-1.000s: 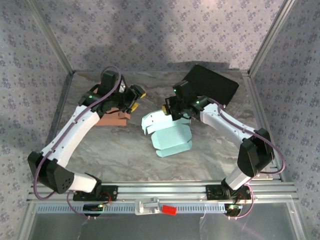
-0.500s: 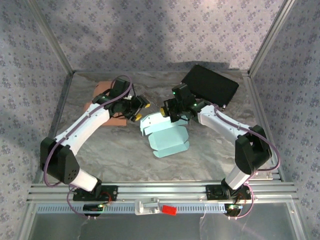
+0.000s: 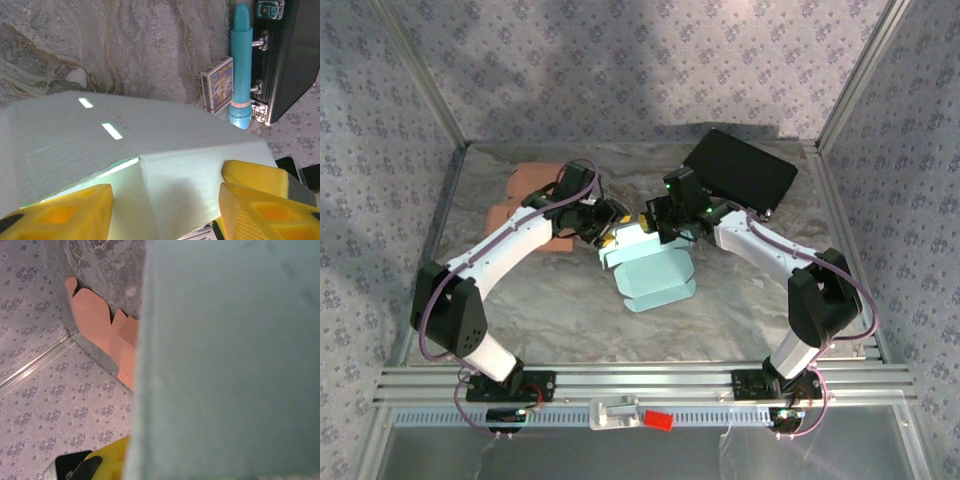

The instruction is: Fold the paper box

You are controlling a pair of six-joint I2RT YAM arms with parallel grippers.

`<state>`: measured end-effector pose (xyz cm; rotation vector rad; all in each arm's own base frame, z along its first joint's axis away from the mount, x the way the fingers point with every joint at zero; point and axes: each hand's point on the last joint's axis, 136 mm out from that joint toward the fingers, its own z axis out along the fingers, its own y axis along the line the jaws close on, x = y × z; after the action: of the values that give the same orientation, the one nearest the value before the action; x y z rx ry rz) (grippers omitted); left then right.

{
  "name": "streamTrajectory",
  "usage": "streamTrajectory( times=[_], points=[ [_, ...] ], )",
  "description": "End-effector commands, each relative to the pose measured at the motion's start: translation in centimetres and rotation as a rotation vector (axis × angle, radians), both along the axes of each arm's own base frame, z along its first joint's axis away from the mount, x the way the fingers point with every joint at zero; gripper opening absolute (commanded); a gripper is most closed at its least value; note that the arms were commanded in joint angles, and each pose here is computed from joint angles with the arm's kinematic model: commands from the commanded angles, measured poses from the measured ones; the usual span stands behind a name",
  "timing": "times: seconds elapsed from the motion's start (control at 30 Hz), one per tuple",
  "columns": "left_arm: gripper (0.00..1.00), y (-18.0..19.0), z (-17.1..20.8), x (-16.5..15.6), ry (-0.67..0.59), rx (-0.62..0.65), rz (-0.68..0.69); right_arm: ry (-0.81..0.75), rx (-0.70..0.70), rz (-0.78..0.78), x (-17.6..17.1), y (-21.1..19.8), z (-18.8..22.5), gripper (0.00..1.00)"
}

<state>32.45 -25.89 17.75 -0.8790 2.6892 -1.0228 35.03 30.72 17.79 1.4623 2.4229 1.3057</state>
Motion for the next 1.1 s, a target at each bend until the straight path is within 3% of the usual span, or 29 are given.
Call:
streamTrajectory(
  times=[0.0,0.3,0.47,0.53,0.6,0.87,1.07],
  points=[
    [0.57,-0.2,1.3,0.5,-0.040,-0.018,-0.007,-0.035,0.015,0.039,0.2,0.7,-0.4,0.00],
    [0.67,7.3,2.1,-0.5,-0.102,0.084,0.049,-0.359,-0.025,0.179,0.7,0.8,-0.8,0.00],
    [0.59,11.5,0.3,-1.7,-0.156,0.170,0.030,-0.426,0.006,0.226,0.5,1.1,-2.1,0.00],
    [0.51,12.3,-0.7,-2.2,-0.195,0.228,-0.029,-0.436,0.012,0.242,0.4,1.2,-2.4,0.00],
    [0.45,12.4,-1.8,-2.6,-0.228,0.277,-0.105,-0.431,0.021,0.247,0.3,1.2,-2.8,0.00],
    [0.44,10.3,-5.4,-3.7,-0.422,0.457,-0.422,-0.439,0.069,0.257,0.8,1.2,-3.3,0.00],
    [0.45,9.6,-7.4,-4.1,-0.500,0.522,-0.509,-0.444,0.112,0.303,0.6,1.8,-3.7,0.00]
  ],
)
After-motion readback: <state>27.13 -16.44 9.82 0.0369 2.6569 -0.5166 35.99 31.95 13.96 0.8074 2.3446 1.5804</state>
